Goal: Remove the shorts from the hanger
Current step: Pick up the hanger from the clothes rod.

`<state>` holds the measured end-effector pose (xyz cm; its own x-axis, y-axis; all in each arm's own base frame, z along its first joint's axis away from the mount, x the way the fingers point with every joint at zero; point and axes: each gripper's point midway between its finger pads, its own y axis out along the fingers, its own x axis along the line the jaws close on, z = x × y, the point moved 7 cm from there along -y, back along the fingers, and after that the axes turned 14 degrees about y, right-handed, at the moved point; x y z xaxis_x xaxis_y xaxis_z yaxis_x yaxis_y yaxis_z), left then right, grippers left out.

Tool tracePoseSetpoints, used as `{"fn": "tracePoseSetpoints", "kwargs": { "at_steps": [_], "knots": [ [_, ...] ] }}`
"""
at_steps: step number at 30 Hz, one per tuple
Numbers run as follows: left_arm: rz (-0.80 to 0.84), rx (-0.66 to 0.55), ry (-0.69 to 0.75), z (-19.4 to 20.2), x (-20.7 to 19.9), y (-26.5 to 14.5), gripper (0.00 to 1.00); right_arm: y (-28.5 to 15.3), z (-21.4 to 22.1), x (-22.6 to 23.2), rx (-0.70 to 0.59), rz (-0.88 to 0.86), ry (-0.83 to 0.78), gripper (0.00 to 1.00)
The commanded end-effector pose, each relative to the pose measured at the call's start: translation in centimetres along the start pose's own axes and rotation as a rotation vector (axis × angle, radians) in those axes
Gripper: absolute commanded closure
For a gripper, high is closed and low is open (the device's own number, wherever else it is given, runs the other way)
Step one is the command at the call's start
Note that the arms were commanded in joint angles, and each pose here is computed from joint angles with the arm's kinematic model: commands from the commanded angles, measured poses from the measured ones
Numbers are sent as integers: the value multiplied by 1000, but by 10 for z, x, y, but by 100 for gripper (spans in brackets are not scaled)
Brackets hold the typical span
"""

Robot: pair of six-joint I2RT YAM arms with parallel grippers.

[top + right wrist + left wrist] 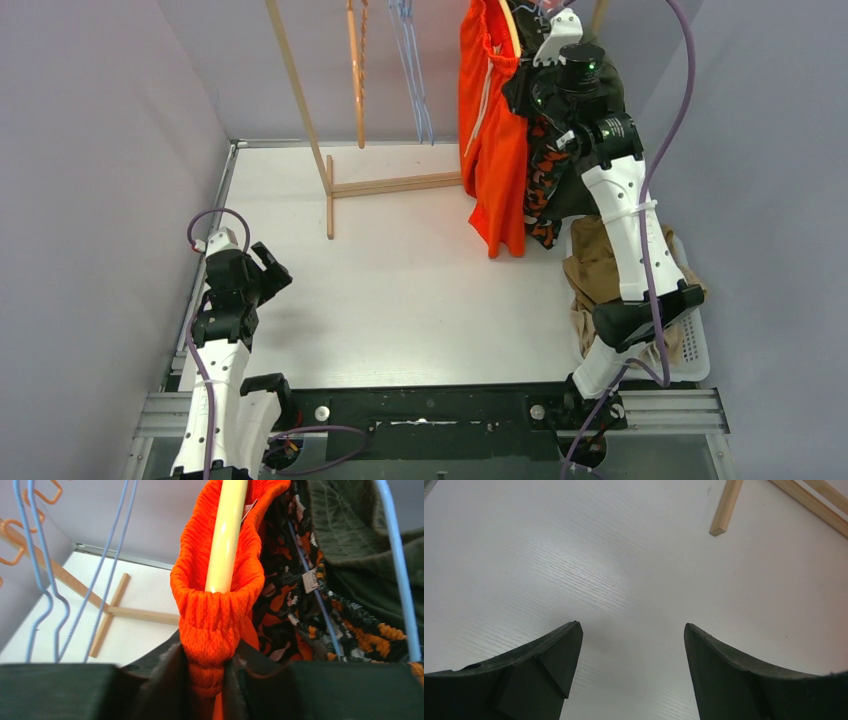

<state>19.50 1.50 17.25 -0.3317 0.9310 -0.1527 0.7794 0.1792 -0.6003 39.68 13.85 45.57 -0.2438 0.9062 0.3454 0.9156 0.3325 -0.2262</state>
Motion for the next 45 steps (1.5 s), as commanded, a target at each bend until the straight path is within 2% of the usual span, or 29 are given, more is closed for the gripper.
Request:
{"fn": "tracePoseSetpoints", "kwargs": {
  "at_steps": [1, 4, 8, 16, 27, 37, 45],
  "knots": [
    [34, -74, 9, -15, -5, 0, 26, 4, -22, 2, -193, 49, 2, 95],
    [37, -70, 10, -14, -5, 1, 26, -3, -26, 5, -291, 27, 5, 99],
    [42, -67, 11, -15, -6, 2, 26, -18, -39, 10, -413, -5, 34, 100],
    [49, -64, 13, -14, -6, 2, 26, -30, -66, 29, -502, -123, 51, 100],
    [49, -64, 13, -14, -6, 2, 26, -54, -87, 42, -584, -197, 83, 100],
    [52, -64, 14, -14, -7, 2, 26, -76, -98, 54, -657, -295, 50, 100],
    [52, -64, 14, -14, -7, 2, 26, -81, -88, 52, -619, -291, 80, 100]
  ]
}}
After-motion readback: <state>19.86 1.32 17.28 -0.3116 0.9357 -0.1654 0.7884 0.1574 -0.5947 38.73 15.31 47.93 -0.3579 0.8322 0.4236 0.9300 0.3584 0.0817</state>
